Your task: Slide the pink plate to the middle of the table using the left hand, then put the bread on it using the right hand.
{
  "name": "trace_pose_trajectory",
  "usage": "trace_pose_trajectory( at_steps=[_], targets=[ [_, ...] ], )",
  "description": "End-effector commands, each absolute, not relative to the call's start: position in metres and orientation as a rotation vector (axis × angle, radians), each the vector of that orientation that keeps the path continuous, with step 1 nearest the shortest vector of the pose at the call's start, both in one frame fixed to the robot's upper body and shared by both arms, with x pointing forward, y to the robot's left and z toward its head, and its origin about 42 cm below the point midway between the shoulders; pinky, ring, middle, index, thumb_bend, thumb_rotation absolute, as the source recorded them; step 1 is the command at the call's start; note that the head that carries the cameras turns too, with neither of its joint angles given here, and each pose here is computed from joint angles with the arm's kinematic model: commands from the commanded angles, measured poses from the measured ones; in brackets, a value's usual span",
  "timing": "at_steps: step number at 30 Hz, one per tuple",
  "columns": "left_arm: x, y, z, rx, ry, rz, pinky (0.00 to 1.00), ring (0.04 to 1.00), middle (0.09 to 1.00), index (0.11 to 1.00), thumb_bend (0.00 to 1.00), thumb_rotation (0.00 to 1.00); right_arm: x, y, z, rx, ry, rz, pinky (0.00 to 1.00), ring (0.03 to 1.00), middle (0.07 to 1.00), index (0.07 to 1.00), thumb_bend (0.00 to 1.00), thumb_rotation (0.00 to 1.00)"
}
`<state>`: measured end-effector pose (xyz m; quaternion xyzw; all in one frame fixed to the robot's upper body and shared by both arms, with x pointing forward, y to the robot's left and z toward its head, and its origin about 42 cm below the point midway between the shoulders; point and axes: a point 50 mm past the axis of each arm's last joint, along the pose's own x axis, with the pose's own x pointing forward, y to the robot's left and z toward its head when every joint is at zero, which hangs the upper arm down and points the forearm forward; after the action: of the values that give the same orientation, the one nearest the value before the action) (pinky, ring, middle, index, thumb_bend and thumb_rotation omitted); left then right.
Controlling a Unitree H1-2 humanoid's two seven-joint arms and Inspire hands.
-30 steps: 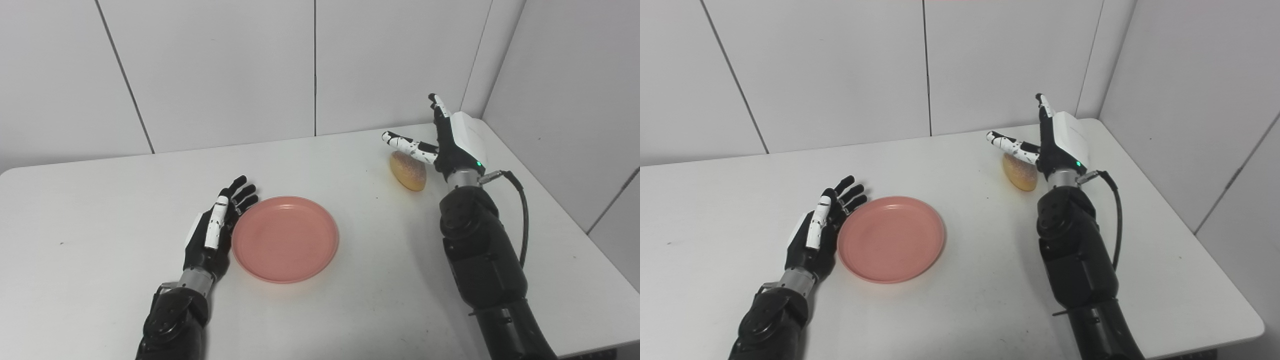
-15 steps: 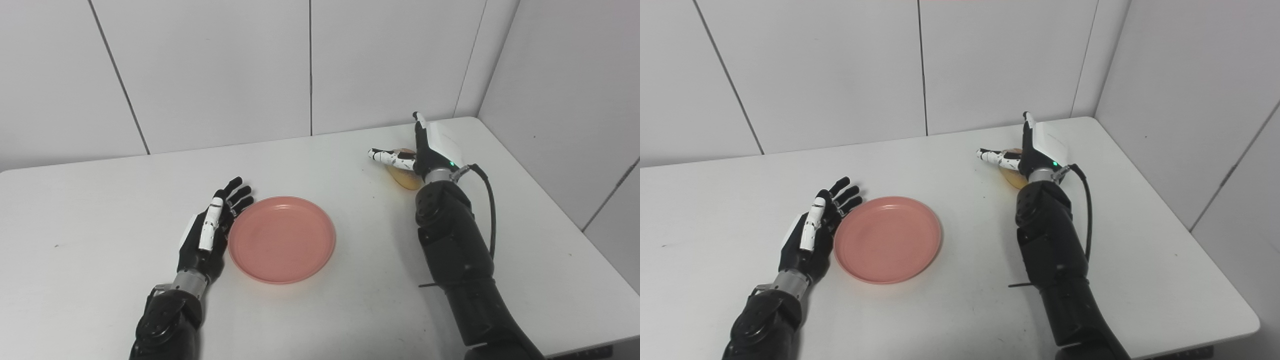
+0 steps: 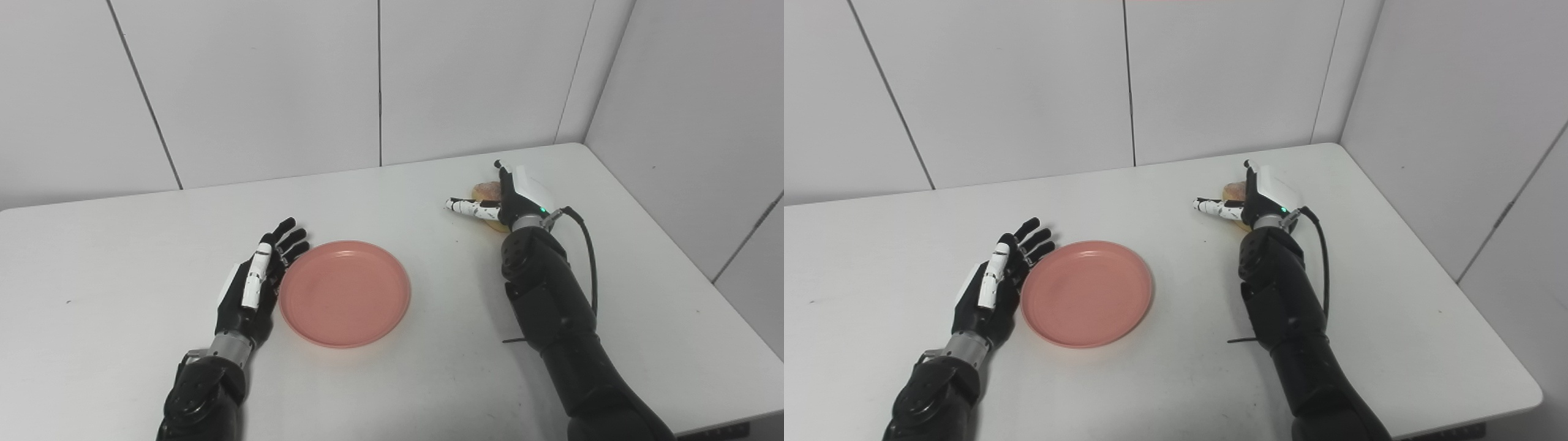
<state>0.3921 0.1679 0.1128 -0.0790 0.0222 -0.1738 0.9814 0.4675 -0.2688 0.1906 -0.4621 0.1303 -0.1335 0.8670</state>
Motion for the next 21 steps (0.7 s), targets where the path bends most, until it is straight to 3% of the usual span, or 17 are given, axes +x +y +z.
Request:
trace_pose_trajectory(
  at_steps=[1, 16, 21],
  targets=[
    [0.3827, 0.1743, 0.0925, -0.145, 0.145, -0.339, 0.89, 0.878, 0.879, 0.87, 0.33, 1.0, 0.4822, -0.27, 0.2274, -0.974, 0.176, -0.331, 0.78, 0.882, 0.901, 0.912, 0.97, 0.61],
    [0.3814, 0.1741, 0.0929, -0.122, 0.141, -0.346, 0.89, 0.883, 0.885, 0.876, 0.35, 1.0, 0.4861, -0.2763, 0.2224, -0.95, 0.195, -0.356, 0.83, 0.91, 0.927, 0.904, 0.94, 0.55],
    [0.3805, 0.174, 0.0938, -0.124, 0.136, -0.35, 0.89, 0.885, 0.886, 0.878, 0.34, 1.0, 0.4873, -0.2781, 0.223, -0.915, 0.185, -0.383, 0.76, 0.855, 0.876, 0.857, 0.9, 0.43]
  ],
)
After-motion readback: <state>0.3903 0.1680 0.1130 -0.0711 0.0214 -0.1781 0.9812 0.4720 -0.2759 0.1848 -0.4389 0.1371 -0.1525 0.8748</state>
